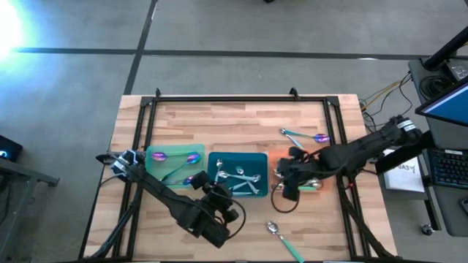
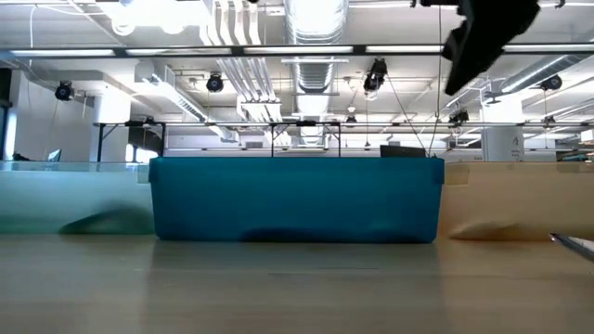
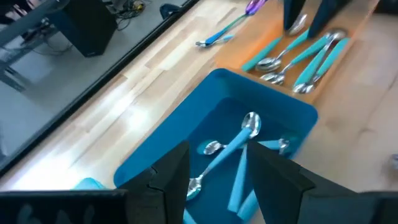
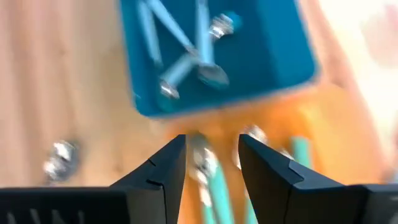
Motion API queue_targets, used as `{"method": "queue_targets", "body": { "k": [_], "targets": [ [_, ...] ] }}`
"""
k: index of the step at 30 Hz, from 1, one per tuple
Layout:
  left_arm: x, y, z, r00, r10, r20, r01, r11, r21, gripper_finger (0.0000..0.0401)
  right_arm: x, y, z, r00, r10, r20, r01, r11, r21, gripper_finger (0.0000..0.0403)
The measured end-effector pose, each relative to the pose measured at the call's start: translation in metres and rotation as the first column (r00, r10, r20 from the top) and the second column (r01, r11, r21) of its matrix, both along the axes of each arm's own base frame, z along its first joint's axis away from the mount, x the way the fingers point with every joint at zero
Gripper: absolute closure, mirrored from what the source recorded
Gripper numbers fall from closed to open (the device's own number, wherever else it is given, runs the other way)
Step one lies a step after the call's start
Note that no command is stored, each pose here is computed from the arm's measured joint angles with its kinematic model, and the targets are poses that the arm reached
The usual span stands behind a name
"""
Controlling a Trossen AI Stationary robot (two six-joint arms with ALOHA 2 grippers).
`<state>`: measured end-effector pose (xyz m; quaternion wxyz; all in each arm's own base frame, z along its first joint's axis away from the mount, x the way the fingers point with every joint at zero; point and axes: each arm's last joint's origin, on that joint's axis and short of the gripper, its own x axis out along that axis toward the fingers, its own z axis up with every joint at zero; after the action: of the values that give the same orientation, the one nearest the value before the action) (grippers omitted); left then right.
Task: Sort silverware by color (type)
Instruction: Put the violet spoon into the green bin
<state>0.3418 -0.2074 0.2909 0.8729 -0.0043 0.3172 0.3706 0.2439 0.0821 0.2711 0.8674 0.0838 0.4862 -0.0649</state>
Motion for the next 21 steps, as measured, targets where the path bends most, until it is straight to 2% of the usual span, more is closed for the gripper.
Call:
{"method": "queue_targets", "body": {
  "k": [5, 10, 16, 21],
  "targets": [
    [0.009, 0.017, -0.006, 0.997, 0.005, -0.073, -0.001, 0.999, 0.051, 0.0259, -0.015, -0.026, 0.006, 0.989, -0.139, -0.054, 0.131, 0.984, -0.120, 0.0266],
    [0.017, 0.041, -0.018, 0.984, 0.034, -0.176, -0.022, 0.997, 0.067, 0.0259, -0.016, -0.064, 0.004, 0.943, -0.324, -0.079, 0.296, 0.922, -0.249, 0.0266],
    [0.017, 0.073, -0.038, 0.931, 0.080, -0.355, -0.038, 0.992, 0.124, 0.0259, -0.012, -0.110, -0.006, 0.890, -0.438, -0.127, 0.383, 0.870, -0.311, 0.0266],
    [0.015, 0.099, -0.044, 0.900, 0.121, -0.419, -0.063, 0.987, 0.151, 0.0259, -0.014, -0.137, -0.018, 0.845, -0.503, -0.179, 0.426, 0.838, -0.342, 0.0266]
  ]
}}
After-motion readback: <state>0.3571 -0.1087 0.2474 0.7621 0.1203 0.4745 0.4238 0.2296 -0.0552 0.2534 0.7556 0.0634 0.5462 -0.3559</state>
